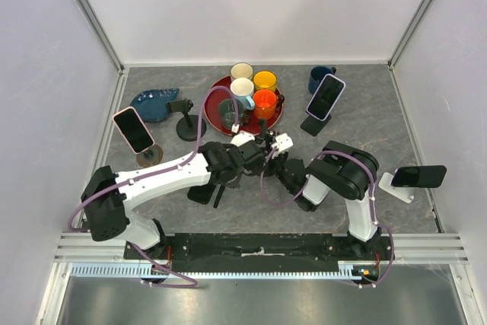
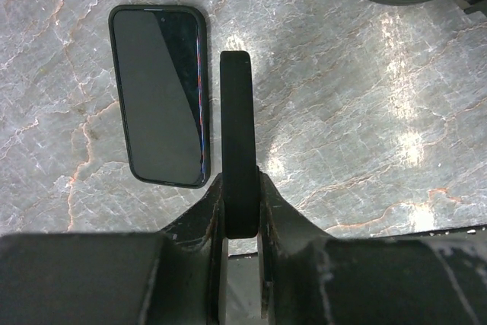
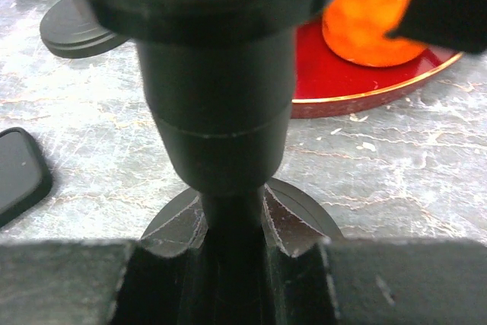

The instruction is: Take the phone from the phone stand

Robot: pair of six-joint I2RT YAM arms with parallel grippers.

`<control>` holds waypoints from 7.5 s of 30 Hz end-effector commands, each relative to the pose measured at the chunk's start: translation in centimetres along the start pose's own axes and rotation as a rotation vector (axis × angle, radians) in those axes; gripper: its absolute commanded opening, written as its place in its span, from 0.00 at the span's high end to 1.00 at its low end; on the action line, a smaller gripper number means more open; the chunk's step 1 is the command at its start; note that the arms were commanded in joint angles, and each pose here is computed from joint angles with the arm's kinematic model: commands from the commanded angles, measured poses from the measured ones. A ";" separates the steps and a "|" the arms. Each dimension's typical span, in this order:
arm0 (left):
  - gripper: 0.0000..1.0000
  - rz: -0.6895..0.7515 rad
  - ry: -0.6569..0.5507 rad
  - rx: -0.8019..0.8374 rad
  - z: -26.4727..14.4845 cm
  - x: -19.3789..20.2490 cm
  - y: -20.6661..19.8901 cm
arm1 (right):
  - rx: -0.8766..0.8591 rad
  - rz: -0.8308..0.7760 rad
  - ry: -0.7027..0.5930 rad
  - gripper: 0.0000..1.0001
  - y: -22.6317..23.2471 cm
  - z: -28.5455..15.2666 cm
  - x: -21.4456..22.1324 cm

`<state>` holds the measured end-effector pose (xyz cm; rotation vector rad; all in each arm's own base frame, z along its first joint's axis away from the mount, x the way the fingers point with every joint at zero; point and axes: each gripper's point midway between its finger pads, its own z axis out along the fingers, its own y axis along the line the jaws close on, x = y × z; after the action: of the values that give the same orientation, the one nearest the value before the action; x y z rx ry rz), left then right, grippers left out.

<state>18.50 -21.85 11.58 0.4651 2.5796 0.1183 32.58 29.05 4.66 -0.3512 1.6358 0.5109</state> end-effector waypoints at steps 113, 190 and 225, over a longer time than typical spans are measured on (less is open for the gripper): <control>0.12 -0.166 -0.574 0.326 -10.0 -11.8 6.5 | 0.373 0.142 -0.241 1.00 -9.6 -5.6 -7.4; 0.16 -0.363 -0.996 -0.039 -13.0 -6.1 18.7 | 0.791 0.287 -0.008 0.02 -19.5 -13.3 -9.6; 0.06 -0.432 -0.933 0.015 -11.7 -6.4 18.4 | 0.305 0.344 0.039 0.06 -21.9 -7.3 -29.3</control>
<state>23.38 -6.34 27.32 -0.0394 1.7212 -0.1716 39.77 4.02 29.00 0.1681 1.8588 0.2354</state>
